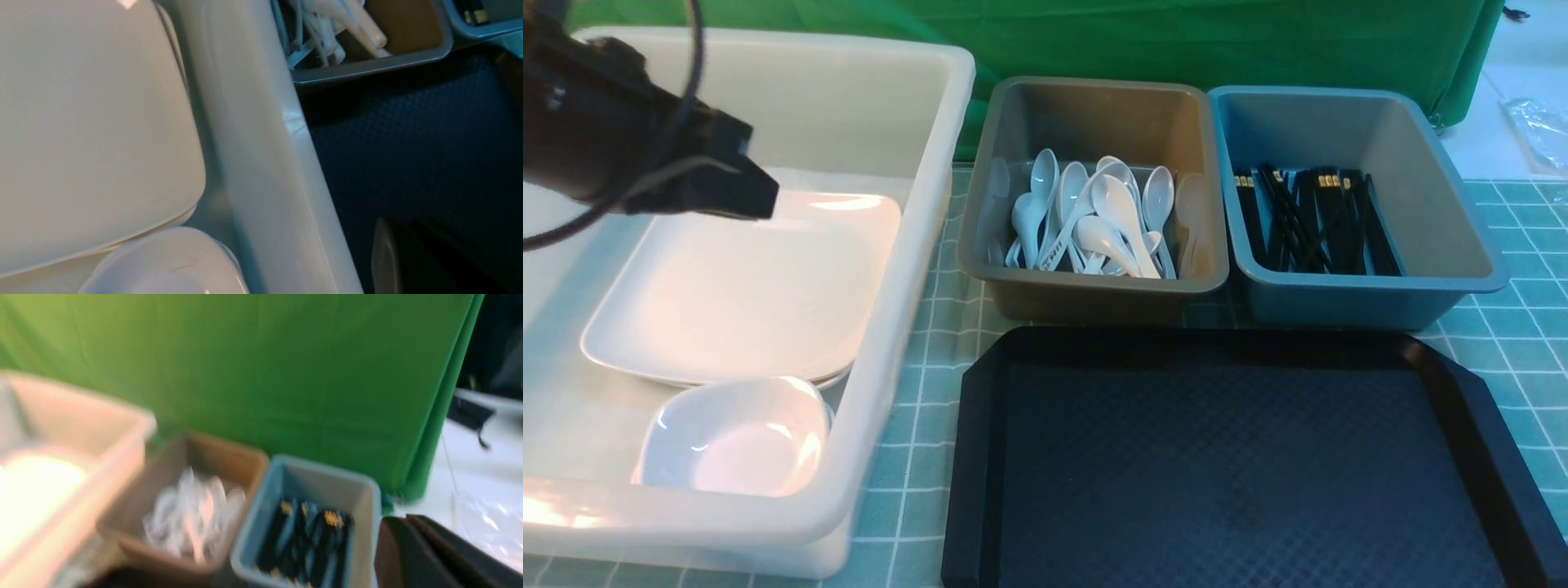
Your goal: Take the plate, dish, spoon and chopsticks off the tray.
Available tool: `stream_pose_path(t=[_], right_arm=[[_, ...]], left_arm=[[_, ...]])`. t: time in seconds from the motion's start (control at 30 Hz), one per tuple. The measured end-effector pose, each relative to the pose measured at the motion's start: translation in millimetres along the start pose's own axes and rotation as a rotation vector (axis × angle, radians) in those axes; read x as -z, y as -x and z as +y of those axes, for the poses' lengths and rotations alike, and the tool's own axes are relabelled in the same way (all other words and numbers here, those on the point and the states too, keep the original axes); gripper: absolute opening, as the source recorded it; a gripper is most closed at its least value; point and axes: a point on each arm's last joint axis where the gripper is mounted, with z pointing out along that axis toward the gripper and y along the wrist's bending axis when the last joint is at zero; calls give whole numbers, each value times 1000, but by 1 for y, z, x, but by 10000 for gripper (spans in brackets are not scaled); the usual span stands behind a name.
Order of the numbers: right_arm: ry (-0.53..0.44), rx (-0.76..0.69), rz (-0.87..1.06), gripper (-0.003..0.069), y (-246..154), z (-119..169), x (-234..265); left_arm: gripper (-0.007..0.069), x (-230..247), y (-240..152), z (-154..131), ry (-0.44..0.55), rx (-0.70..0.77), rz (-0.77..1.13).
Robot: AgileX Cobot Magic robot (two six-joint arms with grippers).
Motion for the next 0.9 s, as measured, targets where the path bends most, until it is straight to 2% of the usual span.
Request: stream_pose_path(t=[0.13, 0.33, 0.5, 0.67, 0.9], right_arm=[[28, -55, -153, 22, -44, 0, 12], [143, 10, -397, 21, -114, 17, 8], [201, 5, -385, 21, -152, 28, -7], [214, -27, -348, 27, -163, 32, -14], [198, -28, -308, 71, -167, 30, -16]], left_arm=[[13, 26, -20, -18, -13, -17, -84], [13, 56, -78, -43, 2, -16, -276], [13, 58, -131, -50, 9, 9, -380], [13, 49, -165, -49, 11, 69, -479], [13, 38, -179, -43, 7, 140, -524]])
